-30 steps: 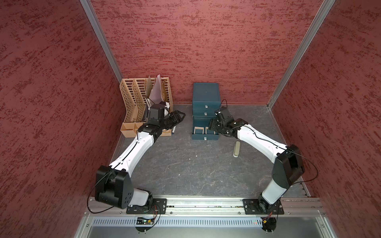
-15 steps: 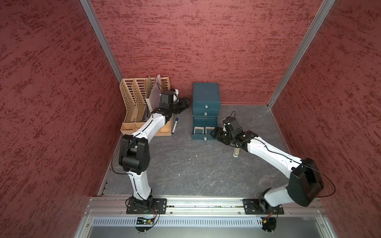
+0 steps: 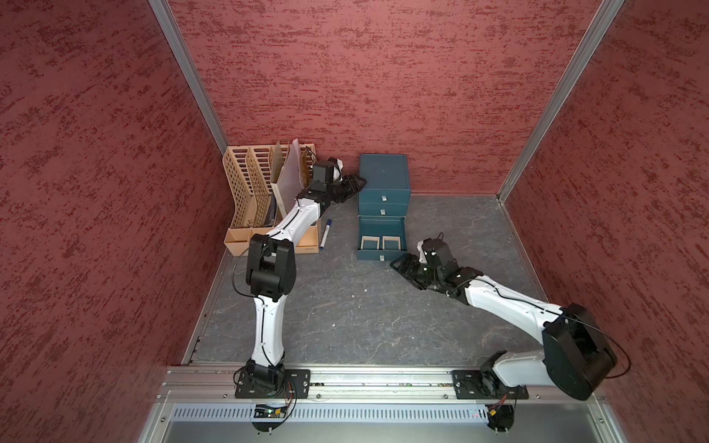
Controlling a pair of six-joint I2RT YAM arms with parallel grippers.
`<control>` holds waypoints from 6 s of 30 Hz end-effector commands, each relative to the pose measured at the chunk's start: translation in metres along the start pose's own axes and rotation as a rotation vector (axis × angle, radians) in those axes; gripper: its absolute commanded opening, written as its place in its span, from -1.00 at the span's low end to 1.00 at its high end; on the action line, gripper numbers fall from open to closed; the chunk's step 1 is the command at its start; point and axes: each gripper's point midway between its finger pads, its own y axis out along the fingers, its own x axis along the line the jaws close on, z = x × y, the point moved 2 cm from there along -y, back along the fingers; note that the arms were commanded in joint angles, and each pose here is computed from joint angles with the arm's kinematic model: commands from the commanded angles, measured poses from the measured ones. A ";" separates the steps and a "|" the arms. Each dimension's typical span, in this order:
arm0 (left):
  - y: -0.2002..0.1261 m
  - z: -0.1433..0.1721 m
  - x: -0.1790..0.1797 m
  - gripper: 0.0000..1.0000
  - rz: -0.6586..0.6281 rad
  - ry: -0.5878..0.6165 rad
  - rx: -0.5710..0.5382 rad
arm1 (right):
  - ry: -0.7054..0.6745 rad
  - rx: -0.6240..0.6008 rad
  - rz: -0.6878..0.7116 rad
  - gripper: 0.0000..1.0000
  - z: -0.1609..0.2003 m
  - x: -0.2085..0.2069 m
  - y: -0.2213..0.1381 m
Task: Place the brooch boxes into the drawer by color
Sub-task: Close the drawer in the storage box, then reset both arms
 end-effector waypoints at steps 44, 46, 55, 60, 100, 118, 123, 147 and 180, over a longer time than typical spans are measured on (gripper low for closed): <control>0.009 0.018 0.018 0.19 -0.145 0.035 0.083 | 0.446 -0.279 -0.438 -0.20 -0.049 -0.025 0.101; 0.009 0.018 0.019 0.18 -0.148 0.031 0.083 | 0.453 -0.278 -0.442 -0.22 -0.050 -0.024 0.103; 0.009 0.018 0.015 0.18 -0.143 0.033 0.080 | 0.473 -0.258 -0.423 -0.34 -0.049 -0.025 0.113; 0.009 0.019 0.015 0.18 -0.142 0.033 0.082 | 0.475 -0.265 -0.416 -0.64 -0.051 -0.023 0.113; 0.008 0.023 0.017 0.18 -0.153 0.033 0.098 | 0.594 -0.410 -0.417 -1.00 -0.120 -0.011 0.141; 0.005 0.027 0.018 0.17 -0.156 0.032 0.099 | 0.609 -0.440 -0.399 -1.00 -0.160 -0.009 0.157; 0.004 0.026 0.015 0.16 -0.154 0.036 0.099 | 0.613 -0.439 -0.398 -1.00 -0.166 -0.007 0.163; 0.001 0.035 0.017 0.16 -0.160 0.036 0.108 | 0.638 -0.430 -0.356 -1.00 -0.185 -0.014 0.185; -0.033 -0.016 -0.045 0.66 -0.052 0.045 -0.018 | 0.526 -0.490 -0.276 0.19 -0.140 0.006 0.069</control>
